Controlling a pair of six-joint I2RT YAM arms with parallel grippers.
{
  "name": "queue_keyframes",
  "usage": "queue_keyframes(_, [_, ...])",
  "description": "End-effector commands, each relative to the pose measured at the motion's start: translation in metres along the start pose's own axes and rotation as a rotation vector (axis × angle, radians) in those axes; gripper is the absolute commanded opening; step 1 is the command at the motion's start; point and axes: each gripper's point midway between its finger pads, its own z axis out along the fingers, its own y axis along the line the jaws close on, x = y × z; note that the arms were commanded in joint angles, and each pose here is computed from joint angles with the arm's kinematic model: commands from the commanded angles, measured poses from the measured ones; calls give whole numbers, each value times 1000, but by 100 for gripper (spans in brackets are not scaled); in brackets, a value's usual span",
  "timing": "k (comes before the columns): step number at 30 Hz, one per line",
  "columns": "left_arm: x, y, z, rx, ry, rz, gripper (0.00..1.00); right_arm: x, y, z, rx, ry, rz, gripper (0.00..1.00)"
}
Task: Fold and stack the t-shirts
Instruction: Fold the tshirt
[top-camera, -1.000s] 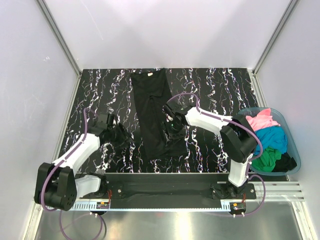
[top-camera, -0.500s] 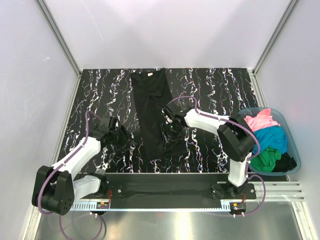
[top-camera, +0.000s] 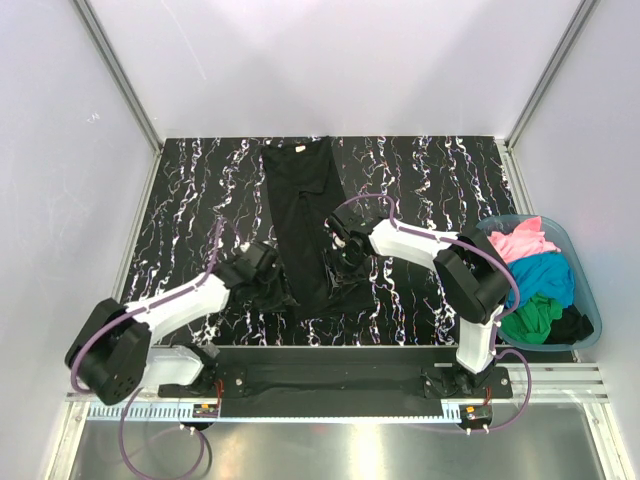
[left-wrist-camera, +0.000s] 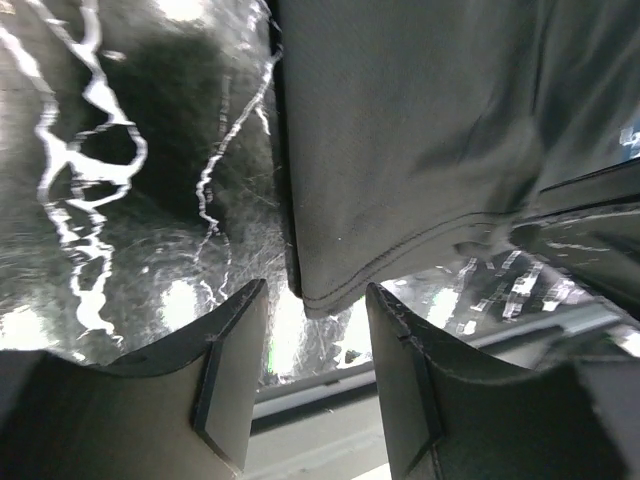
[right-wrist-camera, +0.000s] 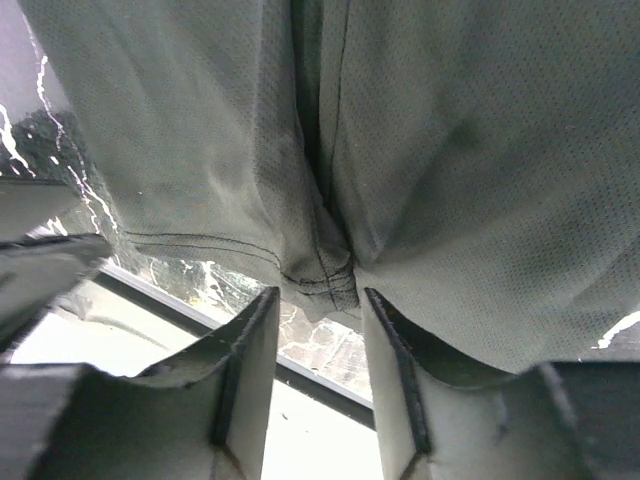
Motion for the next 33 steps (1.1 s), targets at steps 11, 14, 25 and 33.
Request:
queue_keyframes(11, [-7, -9, 11, -118, -113, 78, 50, 4, 24, -16, -118, -39, 25, 10])
queue_keyframes(14, [-6, 2, 5, -176, -111, 73, 29, 5, 33, -23, -155, -46, 37, 5])
queue_keyframes(25, [-4, -12, -15, -127, -116, -53, 4, 8, 43, -27, -209, -33, 90, 5])
queue_keyframes(33, [14, -12, 6, -56, -54, -158, 42, 19, 37, -17, -215, -6, 122, 5])
